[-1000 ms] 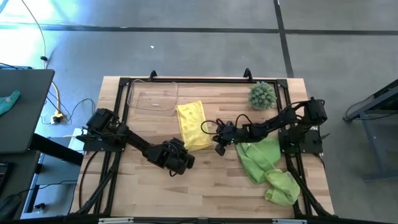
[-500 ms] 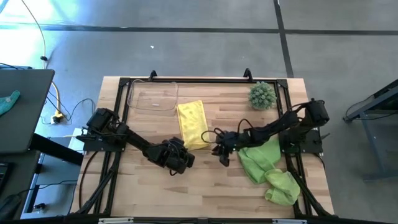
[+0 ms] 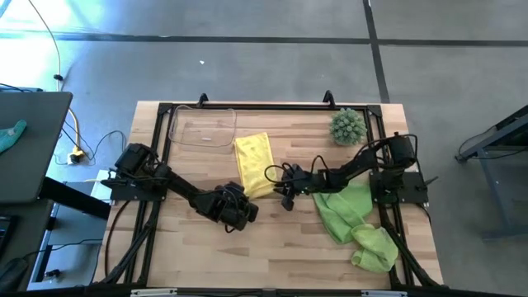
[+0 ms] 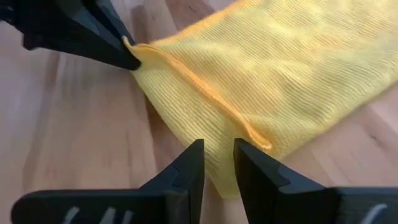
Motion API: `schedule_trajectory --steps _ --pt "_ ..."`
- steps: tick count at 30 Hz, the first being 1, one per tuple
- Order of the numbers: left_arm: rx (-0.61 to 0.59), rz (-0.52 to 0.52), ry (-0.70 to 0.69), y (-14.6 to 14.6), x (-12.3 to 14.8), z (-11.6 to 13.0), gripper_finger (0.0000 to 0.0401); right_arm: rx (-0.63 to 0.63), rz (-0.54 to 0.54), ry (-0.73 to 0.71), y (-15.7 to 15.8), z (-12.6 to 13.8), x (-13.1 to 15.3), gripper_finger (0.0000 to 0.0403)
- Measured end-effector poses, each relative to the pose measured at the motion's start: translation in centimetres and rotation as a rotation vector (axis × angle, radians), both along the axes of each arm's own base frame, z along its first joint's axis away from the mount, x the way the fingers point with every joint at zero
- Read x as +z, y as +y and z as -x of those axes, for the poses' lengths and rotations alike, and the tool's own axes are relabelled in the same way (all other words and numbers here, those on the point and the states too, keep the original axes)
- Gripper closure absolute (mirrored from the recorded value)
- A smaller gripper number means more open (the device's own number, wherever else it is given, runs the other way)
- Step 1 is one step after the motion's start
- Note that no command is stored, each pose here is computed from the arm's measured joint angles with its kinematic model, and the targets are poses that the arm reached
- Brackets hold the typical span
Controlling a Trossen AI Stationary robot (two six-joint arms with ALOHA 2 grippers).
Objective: Roll microfiber towels into tight, uniform cylinder then place into a basket
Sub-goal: Roll the yellow microfiber cloth
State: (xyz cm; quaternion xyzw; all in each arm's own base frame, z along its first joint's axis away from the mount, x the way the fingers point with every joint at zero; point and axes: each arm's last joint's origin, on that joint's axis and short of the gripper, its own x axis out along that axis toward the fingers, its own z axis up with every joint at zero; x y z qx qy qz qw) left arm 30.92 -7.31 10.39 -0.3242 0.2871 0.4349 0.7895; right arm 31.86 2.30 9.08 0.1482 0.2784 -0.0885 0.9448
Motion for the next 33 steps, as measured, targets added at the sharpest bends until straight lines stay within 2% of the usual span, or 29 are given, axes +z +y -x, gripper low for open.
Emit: schedule_trajectory --steps 9,13,17,23,26,30,33 --pt "-0.034 -0.032 0.016 0.0 0.2 0.0 0.0394 -0.037 0.025 0.038 -0.2 0.1 -0.7 0.0325" --pt "-0.092 -0.070 0.044 0.1 0.8 0.1 0.0390 -0.043 0.025 0.045 -0.2 0.1 -1.1 0.0325" --pt "-0.131 -0.110 0.086 0.4 1.5 0.4 0.0364 -0.041 0.024 0.048 -0.2 0.1 -1.2 0.0325" --pt "-0.217 -0.101 0.216 1.8 2.3 0.9 0.0305 -0.040 0.020 0.049 -0.1 0.1 -1.3 0.0325" --pt "-0.353 -0.173 0.268 2.1 3.1 0.8 0.0286 -0.036 0.017 0.053 -0.1 0.1 -1.3 0.0325" --pt "-0.629 -0.326 0.397 1.7 4.1 1.0 0.0278 -0.038 0.010 0.056 -0.1 0.1 -1.4 0.0325" --pt "-0.842 -0.391 0.454 1.0 4.7 1.2 0.0278 -0.042 0.004 0.056 -0.1 0.2 -1.4 0.0325"
